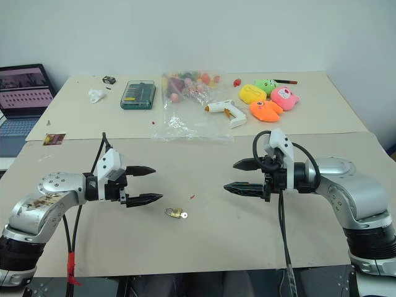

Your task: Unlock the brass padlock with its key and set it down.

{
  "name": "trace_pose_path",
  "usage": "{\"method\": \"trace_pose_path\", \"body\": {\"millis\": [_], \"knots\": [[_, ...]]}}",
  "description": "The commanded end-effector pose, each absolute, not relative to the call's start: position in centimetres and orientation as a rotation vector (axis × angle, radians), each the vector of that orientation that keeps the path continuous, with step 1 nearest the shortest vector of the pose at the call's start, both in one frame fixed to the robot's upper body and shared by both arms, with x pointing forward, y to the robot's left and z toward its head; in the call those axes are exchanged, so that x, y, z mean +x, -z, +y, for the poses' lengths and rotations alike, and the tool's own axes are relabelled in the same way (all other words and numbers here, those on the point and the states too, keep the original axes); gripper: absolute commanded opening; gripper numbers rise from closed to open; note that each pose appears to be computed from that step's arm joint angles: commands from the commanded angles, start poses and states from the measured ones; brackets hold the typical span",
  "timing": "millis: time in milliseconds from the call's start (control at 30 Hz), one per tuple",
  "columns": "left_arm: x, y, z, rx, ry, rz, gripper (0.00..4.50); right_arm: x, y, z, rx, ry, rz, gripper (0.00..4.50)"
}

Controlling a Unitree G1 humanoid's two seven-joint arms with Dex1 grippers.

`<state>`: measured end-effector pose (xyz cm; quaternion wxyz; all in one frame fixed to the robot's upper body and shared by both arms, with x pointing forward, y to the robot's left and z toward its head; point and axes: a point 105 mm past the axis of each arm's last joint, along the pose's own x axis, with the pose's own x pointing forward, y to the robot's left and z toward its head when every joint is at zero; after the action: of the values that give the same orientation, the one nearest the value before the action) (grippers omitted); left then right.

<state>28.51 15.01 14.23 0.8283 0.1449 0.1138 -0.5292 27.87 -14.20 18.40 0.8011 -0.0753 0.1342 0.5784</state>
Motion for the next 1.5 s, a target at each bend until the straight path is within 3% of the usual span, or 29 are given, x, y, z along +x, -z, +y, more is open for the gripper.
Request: {"method": "trace_pose_path", "body": {"millis": [33,467,600,867,1200,1300,1500], "knots": [[28.8,-15.1,14.5,0.283,1.144,0.221,4.50,27.8,-19.4,-14.2,-0.167,-1.224,0.242,4.43],[27.9,-13.3,11.0,0.608,1.592,0.196,4.50,27.8,-19.3,-15.6,-0.169,-1.087,0.218,4.43],[27.7,-11.2,10.0,0.748,1.704,0.235,4.50,26.9,-18.5,-16.5,-0.173,-1.024,0.237,4.43],[28.9,-10.0,9.5,0.860,1.750,0.215,4.50,26.6,-18.8,-17.5,-0.179,-0.953,0.229,4.43],[28.4,-9.8,8.6,0.787,1.763,0.202,4.50,27.4,-18.9,-18.0,-0.209,-0.910,0.223,4.43],[28.4,-9.7,8.6,0.790,1.749,0.205,3.77,27.6,-19.0,-17.9,-0.216,-0.908,0.219,4.50],[27.9,-9.6,8.8,0.781,1.757,0.227,1.39,27.9,-18.8,-17.9,-0.222,-0.900,0.221,4.50]]}}
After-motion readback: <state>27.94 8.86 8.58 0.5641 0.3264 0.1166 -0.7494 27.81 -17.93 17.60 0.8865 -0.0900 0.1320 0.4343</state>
